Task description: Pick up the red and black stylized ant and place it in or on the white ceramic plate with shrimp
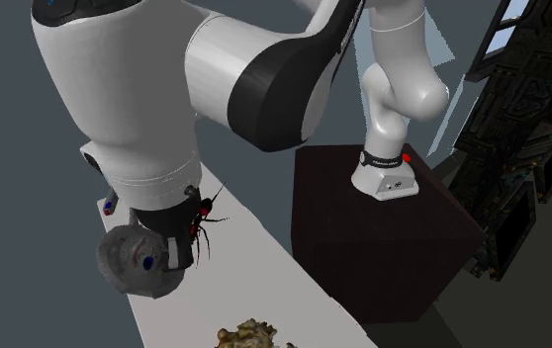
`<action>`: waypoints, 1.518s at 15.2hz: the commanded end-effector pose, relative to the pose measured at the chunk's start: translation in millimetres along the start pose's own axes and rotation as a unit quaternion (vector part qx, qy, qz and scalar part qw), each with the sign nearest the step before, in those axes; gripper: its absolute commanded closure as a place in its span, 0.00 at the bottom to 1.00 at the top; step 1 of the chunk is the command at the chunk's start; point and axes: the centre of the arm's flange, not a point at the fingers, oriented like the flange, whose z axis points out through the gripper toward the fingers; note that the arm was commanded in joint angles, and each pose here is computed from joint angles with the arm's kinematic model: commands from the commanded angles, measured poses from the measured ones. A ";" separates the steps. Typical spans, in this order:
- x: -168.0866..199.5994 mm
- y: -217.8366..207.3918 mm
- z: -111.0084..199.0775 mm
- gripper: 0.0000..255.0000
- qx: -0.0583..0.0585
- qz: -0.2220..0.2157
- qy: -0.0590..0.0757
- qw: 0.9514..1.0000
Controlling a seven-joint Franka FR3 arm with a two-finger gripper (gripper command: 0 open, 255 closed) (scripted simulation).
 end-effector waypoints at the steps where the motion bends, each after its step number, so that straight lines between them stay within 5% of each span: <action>1: -1.0 2.7 -10.4 1.00 0.000 0.000 0.000 1.000; 4: -0.1 5.0 -23.9 1.00 0.000 0.000 0.000 1.000; 17: -72.3 -145.9 -47.2 1.00 0.000 0.000 0.000 1.000; 23: -74.4 -151.1 -16.0 1.00 0.000 0.000 0.000 1.000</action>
